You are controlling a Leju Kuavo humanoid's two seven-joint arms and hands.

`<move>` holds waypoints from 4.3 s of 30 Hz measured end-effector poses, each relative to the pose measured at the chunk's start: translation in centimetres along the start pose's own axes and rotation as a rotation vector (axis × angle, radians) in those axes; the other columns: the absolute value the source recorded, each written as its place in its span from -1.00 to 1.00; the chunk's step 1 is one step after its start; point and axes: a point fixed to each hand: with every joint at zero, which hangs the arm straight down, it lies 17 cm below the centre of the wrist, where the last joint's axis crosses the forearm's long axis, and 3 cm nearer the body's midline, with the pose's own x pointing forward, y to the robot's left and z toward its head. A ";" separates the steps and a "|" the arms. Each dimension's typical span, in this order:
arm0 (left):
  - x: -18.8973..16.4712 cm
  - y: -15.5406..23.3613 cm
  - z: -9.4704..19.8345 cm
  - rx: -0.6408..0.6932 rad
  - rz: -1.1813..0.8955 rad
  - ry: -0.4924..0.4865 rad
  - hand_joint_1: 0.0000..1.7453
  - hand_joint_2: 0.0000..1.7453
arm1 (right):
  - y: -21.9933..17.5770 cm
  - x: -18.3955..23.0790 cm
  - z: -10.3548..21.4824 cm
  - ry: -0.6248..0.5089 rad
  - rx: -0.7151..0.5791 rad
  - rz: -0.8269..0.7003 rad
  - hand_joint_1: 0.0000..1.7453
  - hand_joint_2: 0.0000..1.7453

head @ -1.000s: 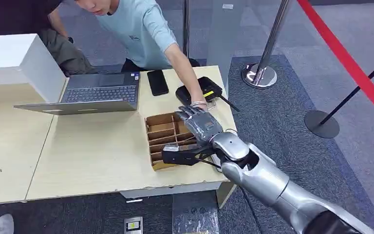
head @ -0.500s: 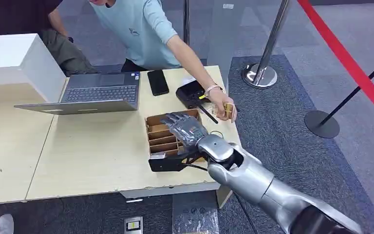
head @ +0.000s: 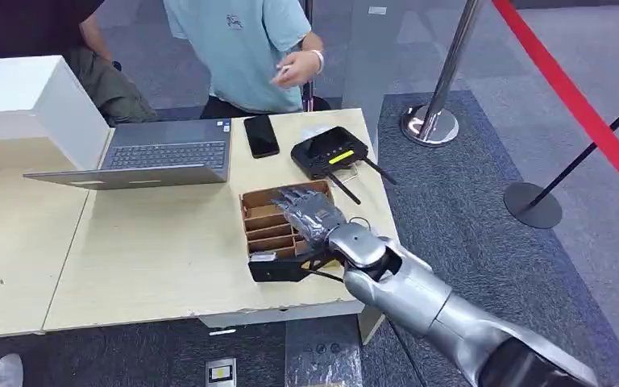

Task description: Pass the card to the sensor for recognition and then transmit it.

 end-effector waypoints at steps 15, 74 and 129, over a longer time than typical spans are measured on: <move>-0.1 0.0 0.0 -0.002 0.009 0.001 -1.00 1.00 | -1.4 -2.4 -0.3 0.064 -0.028 -0.011 -0.56 1.00; -0.4 -0.3 -0.1 -0.011 0.052 -0.003 -1.00 1.00 | 3.4 -4.2 3.2 0.091 0.067 -0.063 0.78 1.00; -0.5 -0.4 -0.1 -0.016 0.075 -0.008 -1.00 1.00 | 2.4 -4.5 2.4 0.090 0.073 -0.049 -0.88 1.00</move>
